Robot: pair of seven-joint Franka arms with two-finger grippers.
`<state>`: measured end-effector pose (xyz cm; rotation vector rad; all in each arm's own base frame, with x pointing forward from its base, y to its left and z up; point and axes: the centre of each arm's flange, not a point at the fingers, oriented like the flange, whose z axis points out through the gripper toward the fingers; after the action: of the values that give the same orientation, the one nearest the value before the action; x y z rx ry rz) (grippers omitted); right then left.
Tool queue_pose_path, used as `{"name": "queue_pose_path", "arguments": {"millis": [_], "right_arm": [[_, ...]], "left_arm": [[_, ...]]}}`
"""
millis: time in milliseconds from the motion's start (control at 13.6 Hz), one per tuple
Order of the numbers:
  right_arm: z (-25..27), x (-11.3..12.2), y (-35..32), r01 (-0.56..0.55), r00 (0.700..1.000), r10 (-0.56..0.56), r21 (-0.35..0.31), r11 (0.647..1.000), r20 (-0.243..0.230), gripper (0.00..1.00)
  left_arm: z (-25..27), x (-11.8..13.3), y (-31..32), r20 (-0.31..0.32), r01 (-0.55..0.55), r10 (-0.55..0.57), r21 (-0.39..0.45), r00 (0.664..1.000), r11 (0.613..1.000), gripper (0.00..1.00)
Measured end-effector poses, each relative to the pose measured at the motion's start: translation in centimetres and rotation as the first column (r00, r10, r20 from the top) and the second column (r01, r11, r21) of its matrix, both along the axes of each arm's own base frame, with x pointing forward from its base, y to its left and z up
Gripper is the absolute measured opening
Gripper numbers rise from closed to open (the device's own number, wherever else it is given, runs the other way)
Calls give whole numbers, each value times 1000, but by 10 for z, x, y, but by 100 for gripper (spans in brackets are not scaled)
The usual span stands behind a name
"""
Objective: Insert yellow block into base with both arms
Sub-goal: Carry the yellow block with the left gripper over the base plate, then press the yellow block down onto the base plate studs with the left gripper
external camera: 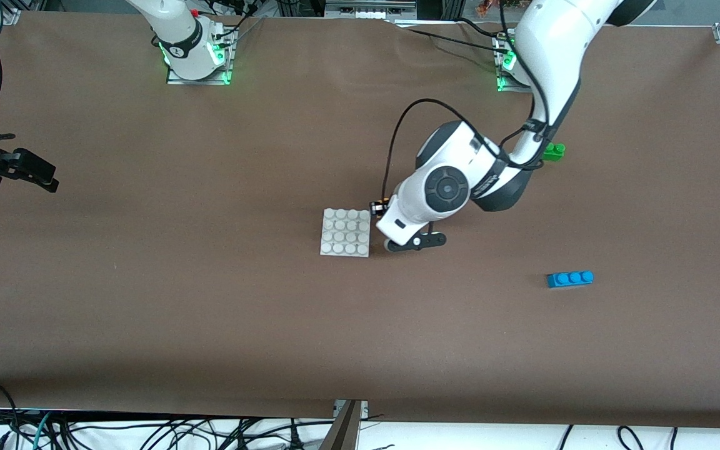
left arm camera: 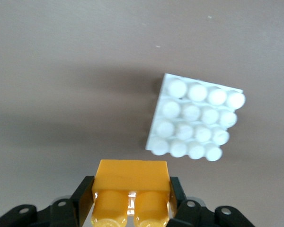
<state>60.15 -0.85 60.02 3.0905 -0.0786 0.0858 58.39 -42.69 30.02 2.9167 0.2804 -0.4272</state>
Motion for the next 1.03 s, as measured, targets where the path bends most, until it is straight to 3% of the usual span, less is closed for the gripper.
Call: {"name": "queue_pose_path", "arguments": {"millis": [369, 663, 1032], "right_arm": [[0, 0, 0, 0, 1000, 0, 0, 1000, 0, 100], [0, 0, 0, 0, 1000, 0, 0, 1000, 0, 100], [0, 0, 0, 0, 1000, 0, 0, 1000, 0, 100]], "left_arm": [[-20, -8, -69, 24, -50, 51, -41, 998, 998, 68], [-41, -14, -88, 26, -66, 67, -43, 997, 997, 68], [-62, -27, -101, 71, -41, 39, 31, 997, 999, 68]]}}
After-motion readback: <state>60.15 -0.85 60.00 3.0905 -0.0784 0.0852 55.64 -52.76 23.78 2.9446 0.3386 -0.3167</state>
